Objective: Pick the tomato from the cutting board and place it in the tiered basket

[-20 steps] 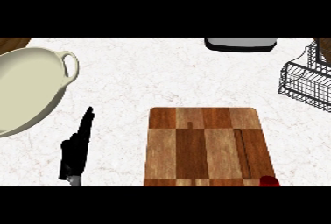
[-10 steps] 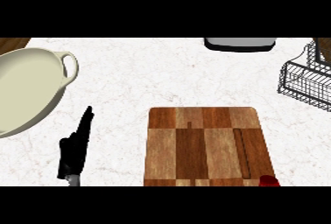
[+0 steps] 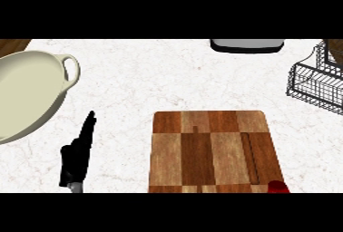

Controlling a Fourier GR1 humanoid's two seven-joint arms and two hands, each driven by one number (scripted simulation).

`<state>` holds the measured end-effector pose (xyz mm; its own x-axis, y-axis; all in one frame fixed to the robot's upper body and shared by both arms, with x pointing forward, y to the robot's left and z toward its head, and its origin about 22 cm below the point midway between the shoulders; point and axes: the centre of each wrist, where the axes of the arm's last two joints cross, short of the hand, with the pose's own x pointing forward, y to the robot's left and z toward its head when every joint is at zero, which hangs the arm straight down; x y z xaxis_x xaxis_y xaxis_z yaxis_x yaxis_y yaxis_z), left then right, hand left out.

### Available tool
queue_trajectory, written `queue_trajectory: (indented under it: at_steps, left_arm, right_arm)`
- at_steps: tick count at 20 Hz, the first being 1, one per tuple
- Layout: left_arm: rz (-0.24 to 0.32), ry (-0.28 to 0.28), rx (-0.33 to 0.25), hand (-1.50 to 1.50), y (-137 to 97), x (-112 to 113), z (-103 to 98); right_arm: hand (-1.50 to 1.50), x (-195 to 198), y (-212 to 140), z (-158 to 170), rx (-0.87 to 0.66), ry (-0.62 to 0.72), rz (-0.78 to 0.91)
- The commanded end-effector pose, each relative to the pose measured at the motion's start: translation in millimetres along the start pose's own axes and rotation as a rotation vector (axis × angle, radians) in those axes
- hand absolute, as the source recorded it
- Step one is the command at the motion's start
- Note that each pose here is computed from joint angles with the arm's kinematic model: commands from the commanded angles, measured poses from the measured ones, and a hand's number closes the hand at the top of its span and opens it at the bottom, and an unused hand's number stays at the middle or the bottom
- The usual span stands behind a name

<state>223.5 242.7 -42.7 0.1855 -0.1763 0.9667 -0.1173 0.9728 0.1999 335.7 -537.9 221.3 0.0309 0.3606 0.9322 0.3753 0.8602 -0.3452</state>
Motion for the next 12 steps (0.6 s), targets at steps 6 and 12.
queue_trajectory:
  at_steps: [6,12]
  left_arm:
    - [0.009,0.067,0.011,0.00,20,-5,0]
    - [0.010,0.083,0.020,0.00,3,-11,7]
  right_arm:
    - [-1.50,8,-93,42,-0.417,0.031,-0.079]
    - [-1.50,13,-167,98,-0.468,0.074,-0.127]
